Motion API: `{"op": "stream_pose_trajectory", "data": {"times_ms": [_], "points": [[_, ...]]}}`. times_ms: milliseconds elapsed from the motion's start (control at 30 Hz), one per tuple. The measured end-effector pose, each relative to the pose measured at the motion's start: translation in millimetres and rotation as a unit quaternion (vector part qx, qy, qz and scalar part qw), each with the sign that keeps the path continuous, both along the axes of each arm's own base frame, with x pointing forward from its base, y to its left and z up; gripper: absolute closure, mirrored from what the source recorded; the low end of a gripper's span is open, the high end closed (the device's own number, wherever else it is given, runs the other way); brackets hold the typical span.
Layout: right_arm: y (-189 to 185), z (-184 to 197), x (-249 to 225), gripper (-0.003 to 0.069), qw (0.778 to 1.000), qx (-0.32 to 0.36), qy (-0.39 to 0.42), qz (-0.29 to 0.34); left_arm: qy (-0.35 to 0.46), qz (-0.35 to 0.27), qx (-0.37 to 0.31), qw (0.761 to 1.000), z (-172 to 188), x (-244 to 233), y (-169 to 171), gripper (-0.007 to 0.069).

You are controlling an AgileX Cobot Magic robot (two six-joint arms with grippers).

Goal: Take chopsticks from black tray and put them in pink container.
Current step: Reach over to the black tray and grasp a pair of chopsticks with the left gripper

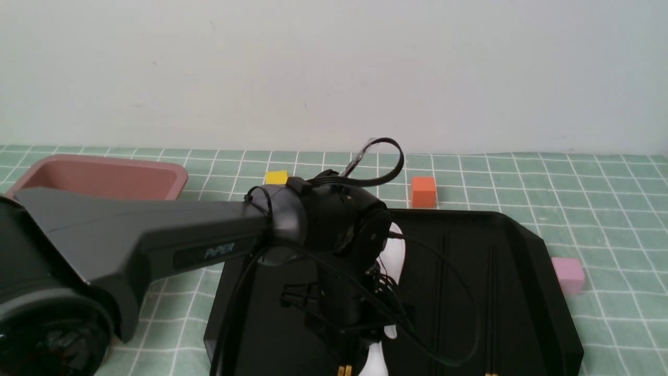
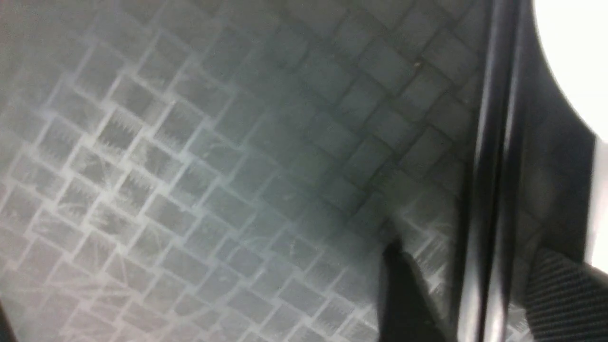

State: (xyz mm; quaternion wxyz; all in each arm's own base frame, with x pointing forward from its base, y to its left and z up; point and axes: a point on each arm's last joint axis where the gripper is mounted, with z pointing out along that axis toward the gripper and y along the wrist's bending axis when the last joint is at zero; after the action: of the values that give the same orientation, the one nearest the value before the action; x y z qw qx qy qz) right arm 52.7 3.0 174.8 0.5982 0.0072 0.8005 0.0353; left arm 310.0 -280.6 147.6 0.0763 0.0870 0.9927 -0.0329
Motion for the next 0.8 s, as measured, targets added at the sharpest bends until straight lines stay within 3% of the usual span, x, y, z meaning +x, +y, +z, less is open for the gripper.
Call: {"op": "stream_pose_trajectory", "data": {"times_ms": [133,200,500,800], "points": [[0.0,0.0,0.0,0.0419,1.0,0.0,0.0,0.0,0.004,-0.004,0.001,1.0,0.2,-0.6,-0.5,0.0467],[0.0,0.0,0.0,0.0419,1.0,0.0,0.0,0.0,0.006,0.004,0.001,1.0,0.2,-0.9,-0.4,0.0517],[0.0,0.0,0.0,0.0419,1.0,0.0,0.0,0.0,0.01,0.033,0.01,0.999,12.5,-6.1,6.3,0.0512],[0.0,0.0,0.0,0.0419,1.0,0.0,0.0,0.0,-0.03,0.078,-0.006,0.997,100.6,-21.6,40.2,0.0512]]}}
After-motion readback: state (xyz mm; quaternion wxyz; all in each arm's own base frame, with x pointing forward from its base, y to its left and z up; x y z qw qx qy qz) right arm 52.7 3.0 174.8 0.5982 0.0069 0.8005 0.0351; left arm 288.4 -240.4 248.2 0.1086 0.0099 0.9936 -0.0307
